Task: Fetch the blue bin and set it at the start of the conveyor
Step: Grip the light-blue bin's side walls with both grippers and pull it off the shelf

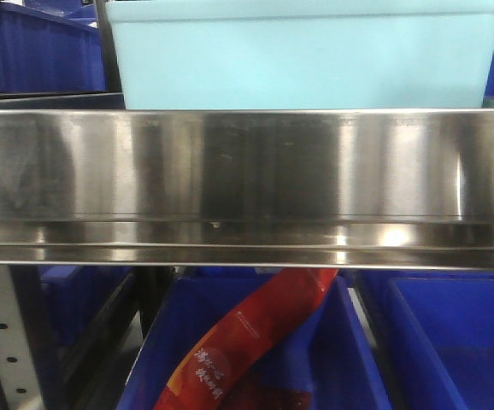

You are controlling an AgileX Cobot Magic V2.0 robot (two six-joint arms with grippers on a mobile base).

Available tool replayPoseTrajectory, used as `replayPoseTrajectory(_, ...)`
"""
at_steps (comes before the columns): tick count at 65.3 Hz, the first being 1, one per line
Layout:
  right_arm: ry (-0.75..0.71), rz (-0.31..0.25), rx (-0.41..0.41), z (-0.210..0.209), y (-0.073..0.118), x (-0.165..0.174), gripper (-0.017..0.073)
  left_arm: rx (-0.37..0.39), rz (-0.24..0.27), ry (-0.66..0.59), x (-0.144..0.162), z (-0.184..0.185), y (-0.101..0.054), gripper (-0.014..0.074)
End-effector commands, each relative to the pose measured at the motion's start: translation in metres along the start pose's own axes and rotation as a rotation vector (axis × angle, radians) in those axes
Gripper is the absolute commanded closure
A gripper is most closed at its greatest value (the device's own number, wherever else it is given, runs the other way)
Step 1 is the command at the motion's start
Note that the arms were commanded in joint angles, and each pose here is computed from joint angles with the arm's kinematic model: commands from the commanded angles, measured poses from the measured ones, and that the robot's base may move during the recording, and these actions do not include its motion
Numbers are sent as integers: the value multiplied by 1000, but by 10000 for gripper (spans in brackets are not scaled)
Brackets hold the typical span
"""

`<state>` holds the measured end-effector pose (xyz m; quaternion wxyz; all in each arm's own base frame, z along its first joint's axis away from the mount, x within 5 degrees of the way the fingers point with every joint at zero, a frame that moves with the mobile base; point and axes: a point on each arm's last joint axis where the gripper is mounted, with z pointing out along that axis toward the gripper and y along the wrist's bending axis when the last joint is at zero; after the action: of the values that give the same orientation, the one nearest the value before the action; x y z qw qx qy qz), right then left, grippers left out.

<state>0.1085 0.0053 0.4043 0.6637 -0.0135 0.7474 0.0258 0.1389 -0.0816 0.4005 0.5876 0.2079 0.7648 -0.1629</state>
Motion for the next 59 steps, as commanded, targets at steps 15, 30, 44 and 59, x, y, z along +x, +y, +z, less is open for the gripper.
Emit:
replayPoseTrajectory(15, 322, -21, -71, 78, 9, -39, -10, 37, -72, 198, -70, 94, -9, 129)
replayPoseTrajectory(30, 524, 37, -69, 135, 10, -67, -10, -64, -170, 379, -87, 162, 22, 129)
replayPoseTrajectory(44, 656, 40, -76, 192, 11, -65, -10, -148, -245, 540, -71, 207, 56, 129)
replayPoseTrajectory(59, 757, 77, -99, 245, 14, -33, -10, -181, -271, 632, -40, 243, 75, 129)
